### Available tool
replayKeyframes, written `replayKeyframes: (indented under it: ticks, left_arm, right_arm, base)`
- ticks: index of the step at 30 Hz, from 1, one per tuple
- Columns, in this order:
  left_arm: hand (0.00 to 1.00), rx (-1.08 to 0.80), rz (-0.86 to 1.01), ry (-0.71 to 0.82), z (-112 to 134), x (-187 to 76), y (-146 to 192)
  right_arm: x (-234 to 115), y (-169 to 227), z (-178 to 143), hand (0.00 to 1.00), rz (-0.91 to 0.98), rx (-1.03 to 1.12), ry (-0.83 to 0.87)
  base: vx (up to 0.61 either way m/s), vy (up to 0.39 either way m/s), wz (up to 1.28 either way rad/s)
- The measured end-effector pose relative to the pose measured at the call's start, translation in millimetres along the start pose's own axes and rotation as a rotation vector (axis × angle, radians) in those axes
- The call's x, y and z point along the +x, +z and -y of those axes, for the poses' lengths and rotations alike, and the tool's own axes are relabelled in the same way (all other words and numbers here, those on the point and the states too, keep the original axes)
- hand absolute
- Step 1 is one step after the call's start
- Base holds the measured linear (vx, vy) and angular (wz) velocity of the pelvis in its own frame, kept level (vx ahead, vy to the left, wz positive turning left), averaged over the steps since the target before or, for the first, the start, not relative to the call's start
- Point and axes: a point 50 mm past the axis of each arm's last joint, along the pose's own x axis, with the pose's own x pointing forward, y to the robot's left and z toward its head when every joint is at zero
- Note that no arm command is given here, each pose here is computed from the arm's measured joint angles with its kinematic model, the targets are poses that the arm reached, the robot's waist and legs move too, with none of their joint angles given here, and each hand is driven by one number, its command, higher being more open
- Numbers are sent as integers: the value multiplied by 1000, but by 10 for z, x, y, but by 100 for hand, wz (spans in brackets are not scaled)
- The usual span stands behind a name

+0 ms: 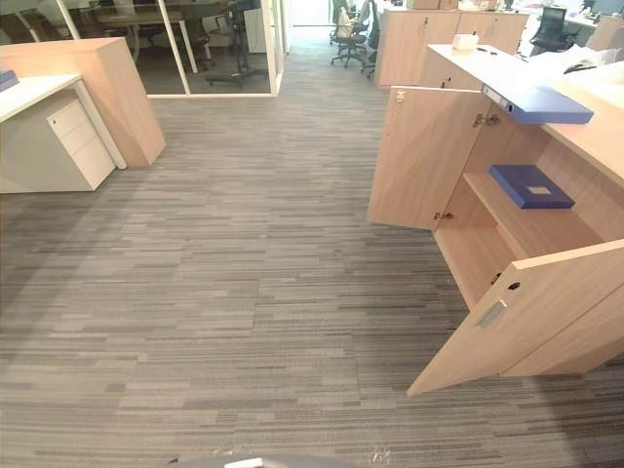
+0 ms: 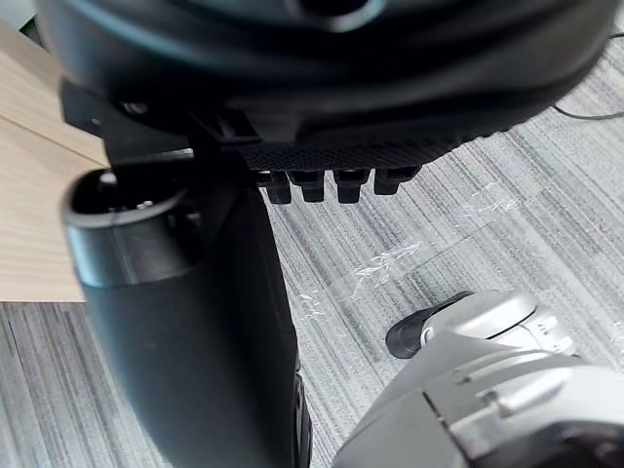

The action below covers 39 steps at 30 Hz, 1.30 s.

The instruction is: Walk over to the cabinet, pick up the folder, carry it to the office cabinet, place the folder inside the office cabinet, then close the office cabinet door

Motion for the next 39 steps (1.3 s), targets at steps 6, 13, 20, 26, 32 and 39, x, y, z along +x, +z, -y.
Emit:
replayKeyframes:
  ticks: [6,13,20,26,32,39]
  left_arm:
    - [100,-82,-10,-46,3,6,4]
    - [100,-72,-3,-58,1,12,25]
    - [100,-3,10,-60,11,18,55]
    - [100,31,16,-49,10,20,65]
    - [100,15,99,-30,29,51,315]
    - [100,-109,219,-10,67,10,557]
  right_arm:
    - [4,115,-93,100,27,19,33]
    - [3,198,-161,100,44,51,53]
    - [3,199,-167,100,44,50,55]
    - [1,195,-173,100,43,47,56]
    - [-4,281,-249,100,63,71,72]
    - [-1,375,-186,100,107,0,47]
  base:
    - [0,0,0]
    - [-14,-9,-2]
    - [-5,-8,-1]
    - [-15,-20,-2]
    - [-67,-17,8]
    - [17,62,11]
